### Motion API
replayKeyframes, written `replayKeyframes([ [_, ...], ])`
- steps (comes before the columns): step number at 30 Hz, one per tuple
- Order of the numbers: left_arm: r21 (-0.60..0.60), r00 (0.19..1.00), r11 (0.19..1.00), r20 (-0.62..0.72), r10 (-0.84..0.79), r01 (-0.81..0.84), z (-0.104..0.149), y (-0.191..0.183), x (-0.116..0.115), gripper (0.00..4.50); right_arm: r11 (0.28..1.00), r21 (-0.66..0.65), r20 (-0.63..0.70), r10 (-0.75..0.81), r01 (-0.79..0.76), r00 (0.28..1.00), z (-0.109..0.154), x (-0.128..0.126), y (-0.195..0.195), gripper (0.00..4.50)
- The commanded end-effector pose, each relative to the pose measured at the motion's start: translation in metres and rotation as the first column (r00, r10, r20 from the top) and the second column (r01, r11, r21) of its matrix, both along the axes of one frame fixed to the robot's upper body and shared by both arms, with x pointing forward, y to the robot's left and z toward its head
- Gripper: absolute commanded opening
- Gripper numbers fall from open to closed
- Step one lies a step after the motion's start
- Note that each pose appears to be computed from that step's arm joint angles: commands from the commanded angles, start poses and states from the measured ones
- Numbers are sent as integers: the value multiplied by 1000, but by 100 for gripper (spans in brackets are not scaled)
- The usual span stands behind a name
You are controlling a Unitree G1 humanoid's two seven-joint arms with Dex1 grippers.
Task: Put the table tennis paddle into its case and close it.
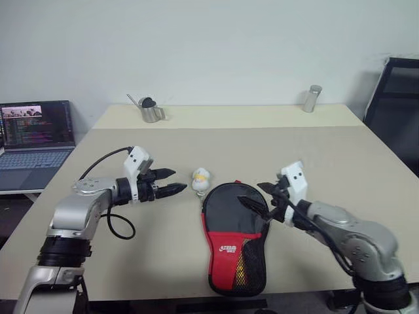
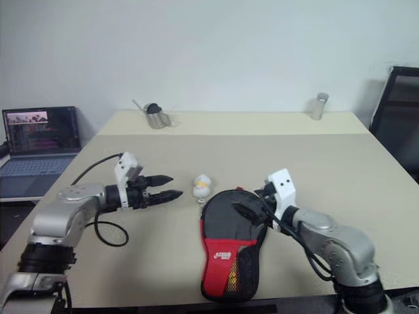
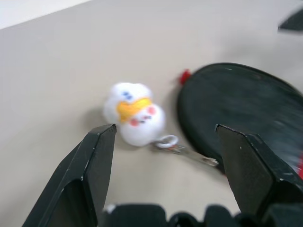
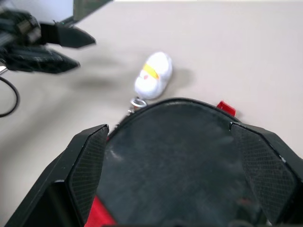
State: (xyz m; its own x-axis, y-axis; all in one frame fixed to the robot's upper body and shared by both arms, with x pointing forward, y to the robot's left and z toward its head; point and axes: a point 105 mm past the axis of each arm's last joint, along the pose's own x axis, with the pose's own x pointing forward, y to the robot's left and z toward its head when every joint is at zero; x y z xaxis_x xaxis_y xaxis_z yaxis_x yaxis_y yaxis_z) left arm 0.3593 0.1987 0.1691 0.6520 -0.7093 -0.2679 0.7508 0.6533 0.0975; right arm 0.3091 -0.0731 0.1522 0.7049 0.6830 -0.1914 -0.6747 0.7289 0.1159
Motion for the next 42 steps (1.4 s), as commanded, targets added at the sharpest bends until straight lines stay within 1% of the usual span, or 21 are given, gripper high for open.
replayKeyframes([
  [1, 37, 997, 999, 71, 36, -39, 7, -4, 14, 420, 999, -17, 67, 42, -41, 997, -2, 0, 9, 450],
  [2, 33, 995, 998, 79, 57, -60, 6, -5, 19, 445, 997, -32, 71, 71, -69, 995, -4, -3, 12, 450],
  [6, 35, 986, 989, 86, 143, -146, 0, -9, 41, 445, 984, -97, 106, 162, -152, 981, -12, -12, 17, 450],
  [9, -7, 993, 993, 8, 115, -115, -7, -29, 53, 445, 981, -106, 118, 172, -160, 978, -13, -13, 18, 450],
  [13, 11, 995, 996, -43, 91, -91, -18, -41, 64, 445, 981, -108, 127, 176, -163, 976, -15, -14, 22, 450],
  [17, 33, 996, 998, -76, 53, -51, -26, -52, 70, 445, 978, -122, 129, 187, -172, 974, -19, -18, 25, 450],
  [22, 88, 991, 996, -127, 30, -19, -43, -55, 70, 445, 981, -121, 127, 168, -153, 978, -20, -19, 23, 450],
  [29, 91, 990, 996, -143, 14, 0, -51, -58, 69, 445, 986, -112, 108, 135, -123, 985, -21, -18, 19, 450],
  [32, 77, 990, 997, -140, 19, -8, -52, -56, 69, 389, 985, -115, 108, 139, -126, 984, -20, -18, 19, 450],
  [33, 71, 990, 997, -140, 19, -9, -52, -55, 68, 359, 985, -119, 117, 139, -125, 983, -18, -17, 18, 450],
  [35, 52, 990, 998, -140, 27, -20, -52, -52, 67, 284, 984, -125, 135, 145, -128, 980, -15, -17, 19, 450],
  [37, 30, 990, 999, -140, 32, -28, -52, -50, 65, 213, 978, -123, 159, 189, -171, 969, -10, -20, 23, 450],
  [38, 23, 990, 999, -140, 34, -31, -52, -48, 64, 171, 975, -123, 177, 204, -185, 963, -7, -20, 25, 450],
  [40, 7, 990, 999, -140, 36, -36, -52, -47, 61, 104, 970, -115, 225, 236, -214, 946, -1, -20, 28, 450],
  [42, -2, 990, 999, -138, 39, -39, -52, -46, 58, 45, 963, -107, 207, 265, -248, 942, -2, -19, 29, 450],
])
